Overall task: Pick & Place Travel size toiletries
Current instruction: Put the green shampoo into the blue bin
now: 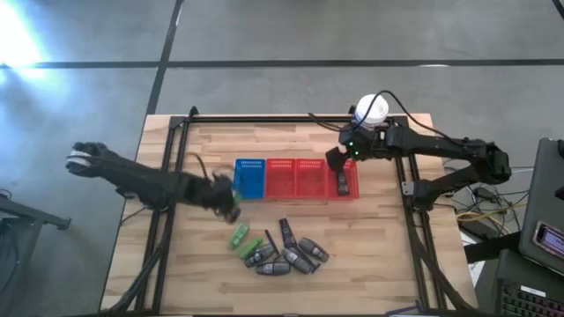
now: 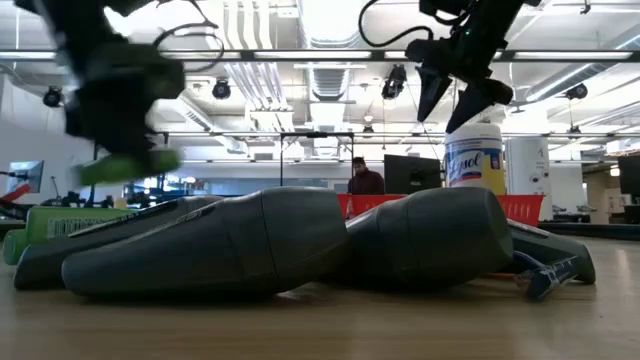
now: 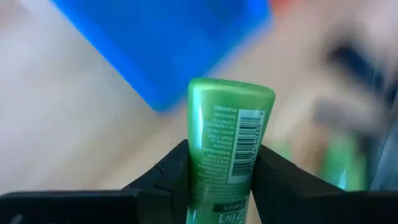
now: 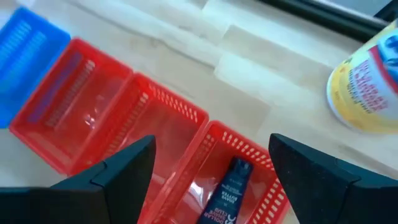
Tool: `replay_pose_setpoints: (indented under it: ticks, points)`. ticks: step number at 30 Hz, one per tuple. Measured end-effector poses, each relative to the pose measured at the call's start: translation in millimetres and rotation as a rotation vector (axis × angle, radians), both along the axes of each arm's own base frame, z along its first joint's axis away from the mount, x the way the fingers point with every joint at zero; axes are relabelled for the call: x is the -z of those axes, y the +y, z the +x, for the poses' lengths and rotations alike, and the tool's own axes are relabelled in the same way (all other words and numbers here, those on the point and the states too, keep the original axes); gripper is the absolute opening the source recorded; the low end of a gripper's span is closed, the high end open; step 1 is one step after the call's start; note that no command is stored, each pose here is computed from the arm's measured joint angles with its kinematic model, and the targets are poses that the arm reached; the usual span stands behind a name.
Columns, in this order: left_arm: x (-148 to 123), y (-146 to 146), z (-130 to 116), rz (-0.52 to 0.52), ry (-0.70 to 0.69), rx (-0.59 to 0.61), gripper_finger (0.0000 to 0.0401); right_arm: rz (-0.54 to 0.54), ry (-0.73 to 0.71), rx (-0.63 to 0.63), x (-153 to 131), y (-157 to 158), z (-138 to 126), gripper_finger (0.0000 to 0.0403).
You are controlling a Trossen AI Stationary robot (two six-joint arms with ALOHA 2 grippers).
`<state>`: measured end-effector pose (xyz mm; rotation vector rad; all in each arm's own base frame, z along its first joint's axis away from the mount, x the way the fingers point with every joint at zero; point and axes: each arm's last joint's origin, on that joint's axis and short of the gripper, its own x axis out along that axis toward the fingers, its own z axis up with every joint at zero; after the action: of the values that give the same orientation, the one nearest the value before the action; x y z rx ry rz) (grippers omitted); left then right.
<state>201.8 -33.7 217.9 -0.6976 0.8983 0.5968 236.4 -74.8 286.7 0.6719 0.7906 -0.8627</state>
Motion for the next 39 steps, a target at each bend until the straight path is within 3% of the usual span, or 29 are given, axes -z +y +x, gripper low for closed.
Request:
replay_pose_setpoints:
  ticks: [4, 6, 13, 23, 31, 33, 35, 39]
  points:
    - [-23, 44, -2, -0.053, -0.238, -0.33, 0.0137, 0.0, -0.004, 0.028, -1, -6, -2, 0.0313]
    - [-25, 64, -2, -0.106, -0.315, -0.428, 0.0137, 0.0, -0.001, 0.033, 0, -7, -2, 0.0319]
    - [-6, 97, 7, -0.154, -0.284, -0.506, 0.0141, -0.004, 0.012, 0.037, 7, -10, 5, 0.0337]
    - [23, 99, 27, -0.292, -0.18, -0.497, 0.0211, -0.014, 0.015, 0.041, 10, -12, 10, 0.0354]
    - [0, 94, 19, -0.284, -0.264, -0.392, 0.0242, -0.02, 0.015, 0.041, 10, -13, 9, 0.0343]
    - [-7, 93, 14, -0.252, -0.287, -0.331, 0.0242, -0.021, 0.016, 0.039, 10, -12, 10, 0.034]
    - [-15, 88, 10, -0.22, -0.302, -0.187, 0.0242, -0.021, 0.016, 0.038, 10, -12, 10, 0.0338]
    - [-14, 72, -3, -0.287, -0.191, -0.033, 0.0241, -0.024, 0.019, 0.034, 10, -12, 10, 0.0343]
